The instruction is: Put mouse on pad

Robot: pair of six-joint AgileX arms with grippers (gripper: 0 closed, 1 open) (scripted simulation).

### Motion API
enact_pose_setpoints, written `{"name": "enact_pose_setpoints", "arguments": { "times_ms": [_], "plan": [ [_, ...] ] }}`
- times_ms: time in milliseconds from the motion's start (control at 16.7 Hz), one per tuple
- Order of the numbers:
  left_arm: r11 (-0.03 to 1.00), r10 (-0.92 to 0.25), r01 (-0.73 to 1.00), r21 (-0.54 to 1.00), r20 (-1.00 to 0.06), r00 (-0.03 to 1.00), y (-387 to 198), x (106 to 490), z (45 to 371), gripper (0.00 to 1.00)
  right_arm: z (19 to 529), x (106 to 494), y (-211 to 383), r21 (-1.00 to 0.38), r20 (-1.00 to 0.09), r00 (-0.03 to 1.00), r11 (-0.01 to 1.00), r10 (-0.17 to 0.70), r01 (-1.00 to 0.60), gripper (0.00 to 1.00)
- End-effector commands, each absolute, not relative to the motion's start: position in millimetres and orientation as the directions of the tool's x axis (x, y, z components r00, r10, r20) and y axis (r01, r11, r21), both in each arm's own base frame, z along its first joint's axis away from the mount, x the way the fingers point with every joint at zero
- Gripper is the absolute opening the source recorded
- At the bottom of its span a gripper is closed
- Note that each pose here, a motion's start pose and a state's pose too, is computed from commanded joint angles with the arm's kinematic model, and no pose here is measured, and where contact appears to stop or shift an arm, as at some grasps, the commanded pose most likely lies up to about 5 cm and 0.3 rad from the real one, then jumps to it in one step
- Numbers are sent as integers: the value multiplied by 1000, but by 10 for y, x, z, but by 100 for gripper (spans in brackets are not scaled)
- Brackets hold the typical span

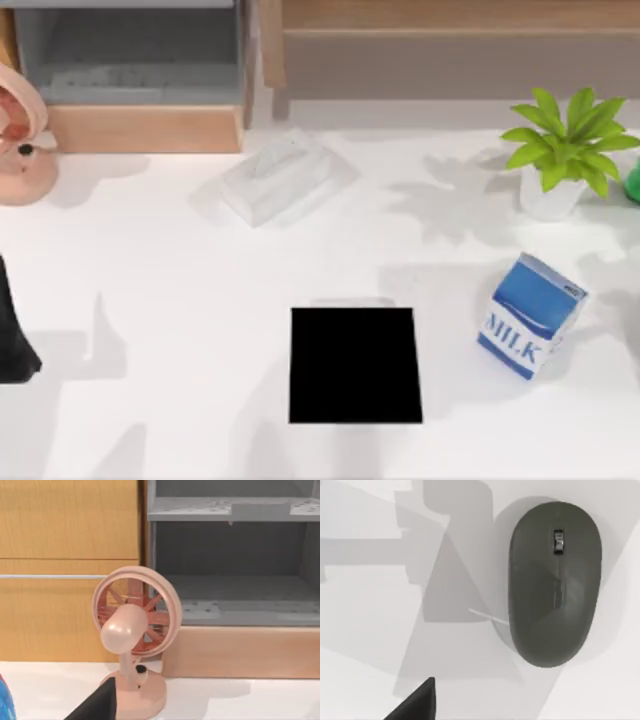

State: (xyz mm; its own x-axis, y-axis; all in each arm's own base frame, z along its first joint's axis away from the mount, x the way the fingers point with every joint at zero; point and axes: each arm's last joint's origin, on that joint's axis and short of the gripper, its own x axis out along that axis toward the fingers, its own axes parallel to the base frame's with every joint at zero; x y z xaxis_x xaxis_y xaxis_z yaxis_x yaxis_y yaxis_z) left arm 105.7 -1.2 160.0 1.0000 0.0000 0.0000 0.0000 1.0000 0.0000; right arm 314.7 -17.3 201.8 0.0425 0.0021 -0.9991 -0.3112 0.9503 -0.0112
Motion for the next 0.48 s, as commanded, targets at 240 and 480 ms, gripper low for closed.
{"name": "enact_pose_setpoints", "arguments": {
  "times_ms": [240,480],
  "plan": [
    [1000,0,0,0,0,1000,-12,1057,1600,100,1975,3256,-187,4,-1000,1,947,5,-322,100],
    [1000,0,0,0,0,1000,-12,1057,1600,100,1978,3251,-170,3,-1000,4,945,4,-326,100]
  ]
}}
